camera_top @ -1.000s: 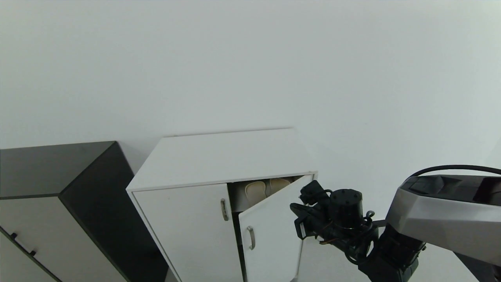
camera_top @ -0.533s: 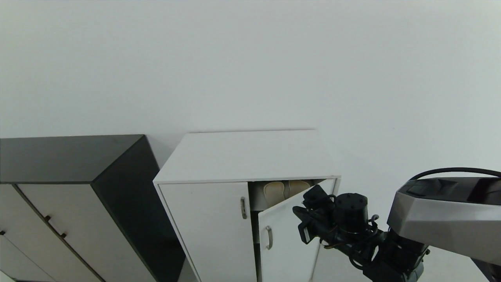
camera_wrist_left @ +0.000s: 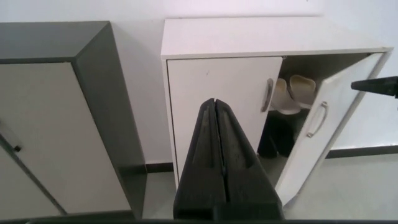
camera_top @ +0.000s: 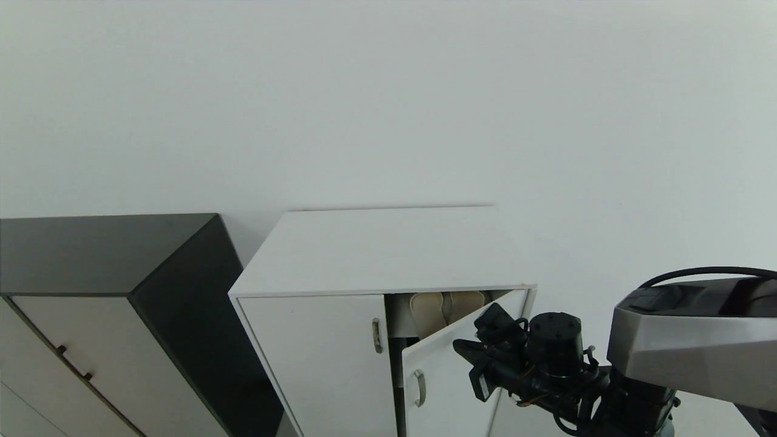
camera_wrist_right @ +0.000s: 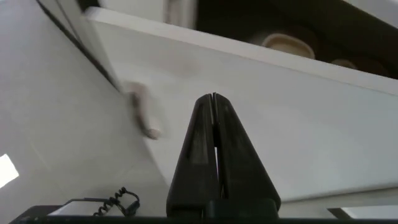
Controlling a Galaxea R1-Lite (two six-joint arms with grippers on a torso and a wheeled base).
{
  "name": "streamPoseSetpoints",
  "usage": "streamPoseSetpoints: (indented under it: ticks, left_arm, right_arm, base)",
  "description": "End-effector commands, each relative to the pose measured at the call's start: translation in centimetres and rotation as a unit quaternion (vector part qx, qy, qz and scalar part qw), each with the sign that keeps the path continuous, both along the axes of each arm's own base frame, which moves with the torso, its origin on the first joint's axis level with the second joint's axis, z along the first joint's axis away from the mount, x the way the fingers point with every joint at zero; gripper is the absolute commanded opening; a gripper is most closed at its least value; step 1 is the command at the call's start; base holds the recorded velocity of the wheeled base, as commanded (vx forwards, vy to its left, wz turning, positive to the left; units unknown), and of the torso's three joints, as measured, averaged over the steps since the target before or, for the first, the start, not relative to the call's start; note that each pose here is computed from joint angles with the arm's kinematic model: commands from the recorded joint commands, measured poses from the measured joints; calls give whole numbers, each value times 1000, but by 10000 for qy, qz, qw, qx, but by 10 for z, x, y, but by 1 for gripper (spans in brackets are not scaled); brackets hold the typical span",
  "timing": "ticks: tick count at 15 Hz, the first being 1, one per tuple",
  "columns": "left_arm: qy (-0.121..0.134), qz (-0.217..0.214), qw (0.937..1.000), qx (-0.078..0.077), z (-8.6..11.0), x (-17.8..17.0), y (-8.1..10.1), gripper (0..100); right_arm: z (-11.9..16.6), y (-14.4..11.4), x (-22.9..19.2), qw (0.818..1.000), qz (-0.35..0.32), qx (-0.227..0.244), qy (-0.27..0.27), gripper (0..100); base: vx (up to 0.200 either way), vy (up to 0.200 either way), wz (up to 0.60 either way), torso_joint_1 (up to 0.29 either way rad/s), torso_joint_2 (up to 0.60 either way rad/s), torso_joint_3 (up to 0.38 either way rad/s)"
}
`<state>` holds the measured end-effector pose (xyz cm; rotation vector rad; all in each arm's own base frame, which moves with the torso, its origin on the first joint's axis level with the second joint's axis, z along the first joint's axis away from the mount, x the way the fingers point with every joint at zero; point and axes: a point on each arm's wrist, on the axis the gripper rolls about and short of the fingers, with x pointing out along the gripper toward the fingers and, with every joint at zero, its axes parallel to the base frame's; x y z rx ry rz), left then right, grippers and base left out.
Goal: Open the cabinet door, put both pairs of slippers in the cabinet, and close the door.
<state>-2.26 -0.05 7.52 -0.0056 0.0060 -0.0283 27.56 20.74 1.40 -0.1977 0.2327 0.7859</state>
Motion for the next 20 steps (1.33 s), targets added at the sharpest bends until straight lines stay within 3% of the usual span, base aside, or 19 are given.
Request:
streamPoseSetpoints:
  ticks: [1,11,20]
  left_arm:
    - [9,3,10000,-3,0,0,0,0]
    - [1,3,10000,-3,0,0,0,0]
    - [1,3,10000,-3,0,0,0,0]
  right_arm:
    - [-2,-2,-6,10000,47,-32,49,0]
    - [-2,9,19,9998,45,175,-103,0]
    - [-4,-3,58,9984,-409,370,-122,0]
  base:
    - [0,0,0,0,0,0]
    - [0,0,0,0,0,0]
    - [0,0,0,0,0,0]
